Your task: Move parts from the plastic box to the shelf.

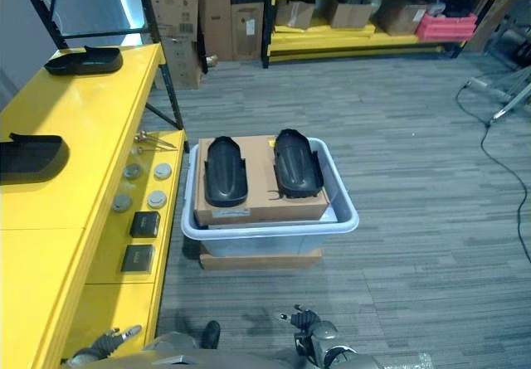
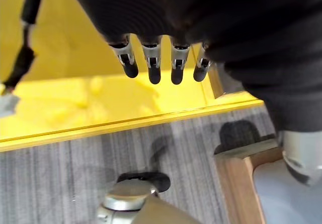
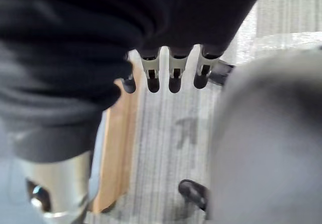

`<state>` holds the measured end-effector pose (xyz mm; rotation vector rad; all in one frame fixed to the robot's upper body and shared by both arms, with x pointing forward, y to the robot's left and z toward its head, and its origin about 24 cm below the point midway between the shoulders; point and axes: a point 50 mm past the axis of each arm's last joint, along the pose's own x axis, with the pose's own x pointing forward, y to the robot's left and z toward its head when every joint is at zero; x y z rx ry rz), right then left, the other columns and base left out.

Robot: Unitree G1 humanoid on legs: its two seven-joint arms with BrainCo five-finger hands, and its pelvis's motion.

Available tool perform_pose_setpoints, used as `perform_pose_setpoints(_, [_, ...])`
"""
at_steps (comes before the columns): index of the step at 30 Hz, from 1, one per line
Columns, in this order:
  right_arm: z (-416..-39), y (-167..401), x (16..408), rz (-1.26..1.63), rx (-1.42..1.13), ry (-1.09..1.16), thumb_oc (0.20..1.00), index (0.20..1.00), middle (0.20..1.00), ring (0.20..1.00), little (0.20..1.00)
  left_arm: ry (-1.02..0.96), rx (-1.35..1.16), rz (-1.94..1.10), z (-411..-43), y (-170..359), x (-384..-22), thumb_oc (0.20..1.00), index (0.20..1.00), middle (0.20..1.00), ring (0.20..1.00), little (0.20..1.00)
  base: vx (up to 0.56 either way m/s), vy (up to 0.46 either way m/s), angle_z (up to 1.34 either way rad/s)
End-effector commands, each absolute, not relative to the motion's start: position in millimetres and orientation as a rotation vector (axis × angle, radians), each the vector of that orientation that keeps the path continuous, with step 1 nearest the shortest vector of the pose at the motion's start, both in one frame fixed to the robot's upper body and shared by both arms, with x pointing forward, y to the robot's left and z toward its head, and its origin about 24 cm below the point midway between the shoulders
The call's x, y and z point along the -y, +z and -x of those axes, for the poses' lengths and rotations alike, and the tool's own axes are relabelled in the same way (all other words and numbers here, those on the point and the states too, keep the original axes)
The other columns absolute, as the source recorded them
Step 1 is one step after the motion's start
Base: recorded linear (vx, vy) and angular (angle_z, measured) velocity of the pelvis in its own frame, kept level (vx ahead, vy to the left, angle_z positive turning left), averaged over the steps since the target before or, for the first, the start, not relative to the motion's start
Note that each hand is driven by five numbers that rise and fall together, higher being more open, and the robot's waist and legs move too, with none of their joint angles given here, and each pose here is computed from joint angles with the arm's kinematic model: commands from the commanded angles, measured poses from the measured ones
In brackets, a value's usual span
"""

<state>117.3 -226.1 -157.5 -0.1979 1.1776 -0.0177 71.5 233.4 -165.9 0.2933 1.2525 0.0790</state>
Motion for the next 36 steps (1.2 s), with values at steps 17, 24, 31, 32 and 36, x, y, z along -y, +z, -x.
perform_pose_setpoints(17, [-146,-138,257,0.280,-1.055,-0.073,1.000,1.000,1.000,1.000,1.000,0.004,-1.258,-0.355,-72,-168,-225,1.000,1.000,1.000,1.000,1.000,0.06,-0.222,0.45])
perform_pose_setpoints(24, [-216,-85,242,0.258,-0.621,-0.095,1.000,1.000,1.000,1.000,1.000,0.122,-1.143,-0.408,-97,-152,-259,1.000,1.000,1.000,1.000,1.000,0.05,0.206,-0.18])
perform_pose_setpoints(31, [-247,-28,221,0.339,-0.287,-0.022,1.000,1.000,1.000,1.000,1.000,0.128,-1.066,-0.440,-108,-145,-264,1.000,1.000,1.000,1.000,1.000,0.11,-0.006,-0.51])
perform_pose_setpoints(32, [-251,-19,221,0.337,-0.238,-0.032,1.000,1.000,1.000,1.000,1.000,0.144,-1.046,-0.427,-113,-144,-263,1.000,1.000,1.000,1.000,1.000,0.08,-0.032,0.14])
perform_pose_setpoints(36, [-277,19,217,0.390,-0.066,-0.075,1.000,1.000,1.000,1.000,1.000,0.058,-0.974,-0.431,-130,-144,-240,1.000,1.000,1.000,1.000,1.000,0.00,-0.056,0.36])
